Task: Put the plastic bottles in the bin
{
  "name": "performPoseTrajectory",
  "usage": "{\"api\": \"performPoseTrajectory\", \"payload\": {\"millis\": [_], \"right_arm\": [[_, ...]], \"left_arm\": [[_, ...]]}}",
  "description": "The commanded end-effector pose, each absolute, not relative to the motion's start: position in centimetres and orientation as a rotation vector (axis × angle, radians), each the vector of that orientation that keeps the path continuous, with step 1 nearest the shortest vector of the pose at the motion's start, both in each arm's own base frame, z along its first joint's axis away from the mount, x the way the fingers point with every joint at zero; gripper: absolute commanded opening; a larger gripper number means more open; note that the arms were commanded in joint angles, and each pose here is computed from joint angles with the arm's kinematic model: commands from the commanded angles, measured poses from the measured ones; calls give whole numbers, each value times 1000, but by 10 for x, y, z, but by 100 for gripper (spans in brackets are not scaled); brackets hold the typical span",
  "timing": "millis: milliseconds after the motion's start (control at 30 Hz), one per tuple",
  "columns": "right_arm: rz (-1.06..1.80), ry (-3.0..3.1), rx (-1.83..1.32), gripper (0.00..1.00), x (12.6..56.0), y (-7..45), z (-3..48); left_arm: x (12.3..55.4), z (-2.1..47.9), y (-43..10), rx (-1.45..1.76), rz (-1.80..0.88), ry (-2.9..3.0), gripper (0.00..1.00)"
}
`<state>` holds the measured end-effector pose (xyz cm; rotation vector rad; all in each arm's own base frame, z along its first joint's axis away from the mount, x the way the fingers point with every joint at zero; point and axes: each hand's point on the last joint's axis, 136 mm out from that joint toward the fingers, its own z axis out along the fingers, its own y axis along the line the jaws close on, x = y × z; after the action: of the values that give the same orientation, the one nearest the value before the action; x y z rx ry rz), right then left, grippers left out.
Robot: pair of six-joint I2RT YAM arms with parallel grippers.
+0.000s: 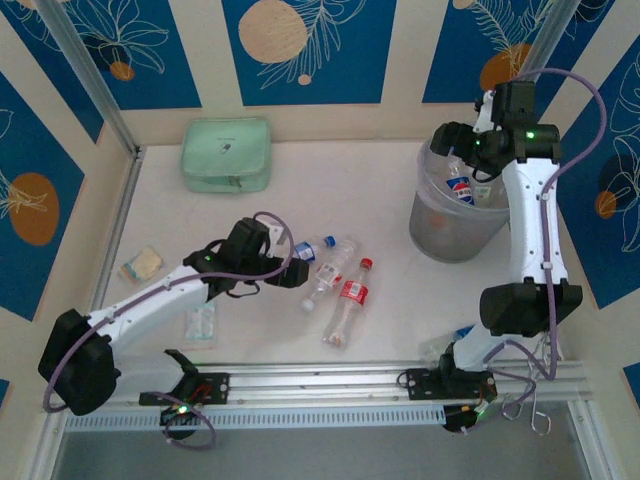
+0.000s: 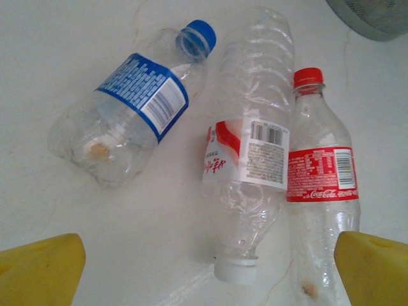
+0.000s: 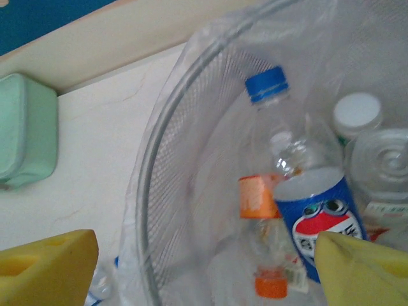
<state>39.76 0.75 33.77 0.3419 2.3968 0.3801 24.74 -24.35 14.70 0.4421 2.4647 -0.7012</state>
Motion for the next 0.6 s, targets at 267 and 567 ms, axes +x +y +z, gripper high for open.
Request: {"api": "performPoseTrajectory", "payload": {"millis": [267,567], "right_arm": [[786,2270,295,86,360,46,374],[890,2208,272,84,349,52,393]], "left_arm": [[193,213,-398,1018,-1240,2192,100],[149,164,-501,1289,-1508,2153,100]]}}
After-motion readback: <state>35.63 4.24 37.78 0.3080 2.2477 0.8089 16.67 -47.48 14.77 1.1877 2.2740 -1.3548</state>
